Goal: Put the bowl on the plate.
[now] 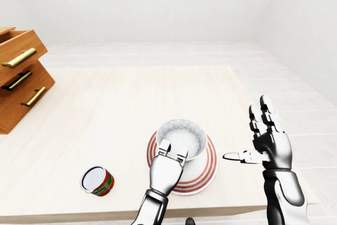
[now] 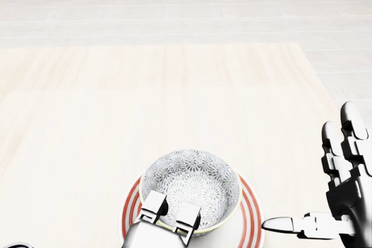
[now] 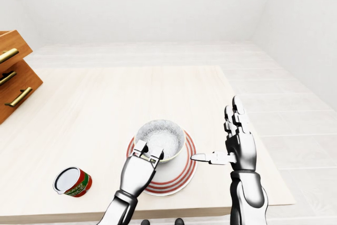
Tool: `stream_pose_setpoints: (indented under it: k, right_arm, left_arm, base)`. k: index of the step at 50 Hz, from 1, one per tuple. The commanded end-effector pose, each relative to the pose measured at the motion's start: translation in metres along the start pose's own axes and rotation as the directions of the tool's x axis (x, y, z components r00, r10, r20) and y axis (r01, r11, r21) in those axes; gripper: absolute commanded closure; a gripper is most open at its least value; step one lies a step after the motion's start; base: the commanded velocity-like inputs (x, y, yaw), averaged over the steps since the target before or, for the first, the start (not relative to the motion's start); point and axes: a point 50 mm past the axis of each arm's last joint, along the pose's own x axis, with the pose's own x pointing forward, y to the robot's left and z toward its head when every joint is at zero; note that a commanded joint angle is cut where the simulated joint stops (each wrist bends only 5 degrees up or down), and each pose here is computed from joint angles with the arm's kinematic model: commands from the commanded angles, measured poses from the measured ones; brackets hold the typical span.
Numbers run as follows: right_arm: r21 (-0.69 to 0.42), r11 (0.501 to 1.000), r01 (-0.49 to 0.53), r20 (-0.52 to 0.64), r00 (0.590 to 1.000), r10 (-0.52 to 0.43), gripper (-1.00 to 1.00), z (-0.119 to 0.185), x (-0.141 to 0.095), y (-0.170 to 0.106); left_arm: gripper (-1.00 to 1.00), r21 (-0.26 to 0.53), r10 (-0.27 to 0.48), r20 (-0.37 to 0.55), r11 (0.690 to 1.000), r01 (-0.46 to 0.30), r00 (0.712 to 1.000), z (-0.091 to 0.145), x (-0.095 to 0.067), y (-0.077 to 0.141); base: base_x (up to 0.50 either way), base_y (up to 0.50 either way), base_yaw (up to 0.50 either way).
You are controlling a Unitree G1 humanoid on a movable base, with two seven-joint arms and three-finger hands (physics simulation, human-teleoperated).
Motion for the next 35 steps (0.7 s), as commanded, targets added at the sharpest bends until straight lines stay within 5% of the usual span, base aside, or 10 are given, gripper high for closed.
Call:
stream_pose_setpoints:
  k: [1, 35]
  right_arm:
    - [0.003, 1.000, 0.001, 0.000, 1.000, -0.001, -1.00, 0.001, 0.001, 0.000]
    - [-0.004, 1.000, 0.002, 0.004, 1.000, -0.002, -1.00, 0.004, 0.001, 0.000]
  left_arm:
    - [1.00, -0.020, -0.058, -0.012, 0.998, 0.058, 0.998, -0.001, -0.003, -0.010]
    - [1.00, -0.022, -0.039, 0.009, 0.999, 0.039, 0.999, 0.004, -0.008, 0.000]
  base:
    - [0.01, 0.00, 0.00]
    - [0.00, 0.00, 0.00]
